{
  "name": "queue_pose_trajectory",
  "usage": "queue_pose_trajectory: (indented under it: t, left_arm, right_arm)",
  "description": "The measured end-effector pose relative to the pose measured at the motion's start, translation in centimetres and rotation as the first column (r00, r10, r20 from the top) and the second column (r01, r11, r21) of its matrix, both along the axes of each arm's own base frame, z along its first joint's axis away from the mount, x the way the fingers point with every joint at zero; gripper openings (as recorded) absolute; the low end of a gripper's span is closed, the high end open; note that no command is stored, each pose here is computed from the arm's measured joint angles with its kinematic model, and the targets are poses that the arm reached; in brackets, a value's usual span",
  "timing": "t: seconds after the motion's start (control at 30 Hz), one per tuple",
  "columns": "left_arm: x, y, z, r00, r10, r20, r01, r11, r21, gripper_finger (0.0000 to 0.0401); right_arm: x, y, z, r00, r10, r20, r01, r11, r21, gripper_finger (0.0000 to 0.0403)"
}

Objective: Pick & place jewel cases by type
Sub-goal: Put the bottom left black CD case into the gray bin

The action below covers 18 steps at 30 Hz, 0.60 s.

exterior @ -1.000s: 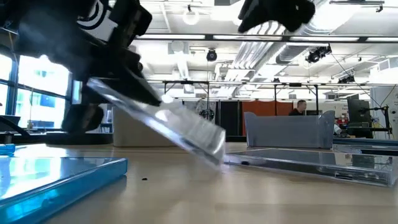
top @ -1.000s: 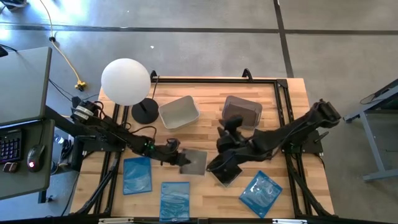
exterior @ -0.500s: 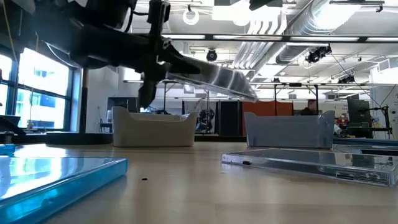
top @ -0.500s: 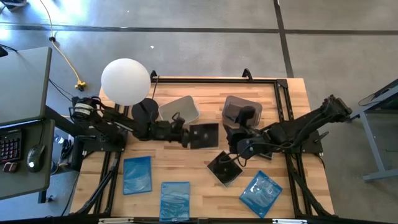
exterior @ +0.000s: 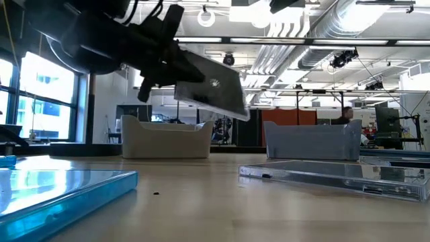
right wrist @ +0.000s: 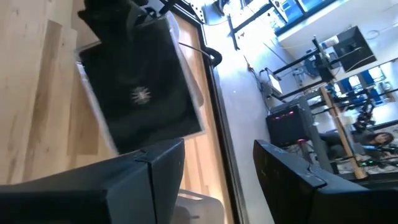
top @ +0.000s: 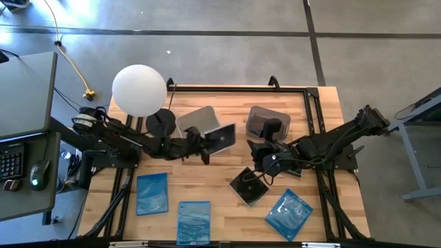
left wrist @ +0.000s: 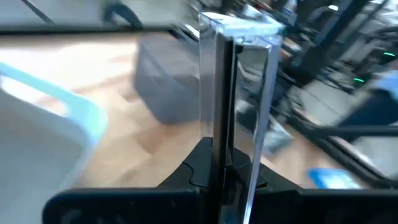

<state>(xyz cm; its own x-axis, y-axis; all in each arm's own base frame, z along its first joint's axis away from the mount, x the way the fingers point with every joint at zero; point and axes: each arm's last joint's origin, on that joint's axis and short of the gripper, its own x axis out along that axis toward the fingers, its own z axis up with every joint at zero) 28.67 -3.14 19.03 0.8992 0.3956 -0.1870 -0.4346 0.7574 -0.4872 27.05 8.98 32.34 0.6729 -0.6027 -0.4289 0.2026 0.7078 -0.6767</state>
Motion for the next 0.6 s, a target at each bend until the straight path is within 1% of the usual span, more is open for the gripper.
queue_pose_trajectory:
  t: [0.1,0.2,0.43,0.53,0.6]
  left_arm:
    - [-0.3,-0.7,0.1,0.995,0.098,-0.007,-0.098,0.993,0.067,0.0014]
    - [-0.5,-1.2,0.3,0.988,0.157,-0.003,-0.155,0.98,0.126,0.0014]
    - [-1.8,-2.2,1.6,0.955,0.296,-0.008,-0.286,0.928,0.239,0.0014]
    - [-2.3,-2.3,1.6,0.938,0.344,-0.044,-0.319,0.904,0.284,0.0014]
    - [-2.4,-2.2,1.2,0.934,0.345,-0.088,-0.304,0.901,0.308,0.0014]
  right_arm:
    - [0.0,0.0,0.0,1.0,-0.002,0.007,0.002,1.0,0.017,0.0187]
    - [0.0,0.0,0.0,1.0,-0.002,0.007,0.002,1.0,0.017,0.0187]
    - [0.0,0.0,-0.1,1.0,-0.003,0.007,0.003,1.0,0.023,0.0187]
    - [0.0,0.0,-0.1,1.0,-0.004,0.005,0.004,1.0,0.024,0.0188]
    - [0.0,0.0,-0.1,1.0,-0.004,0.005,0.004,1.0,0.024,0.0187]
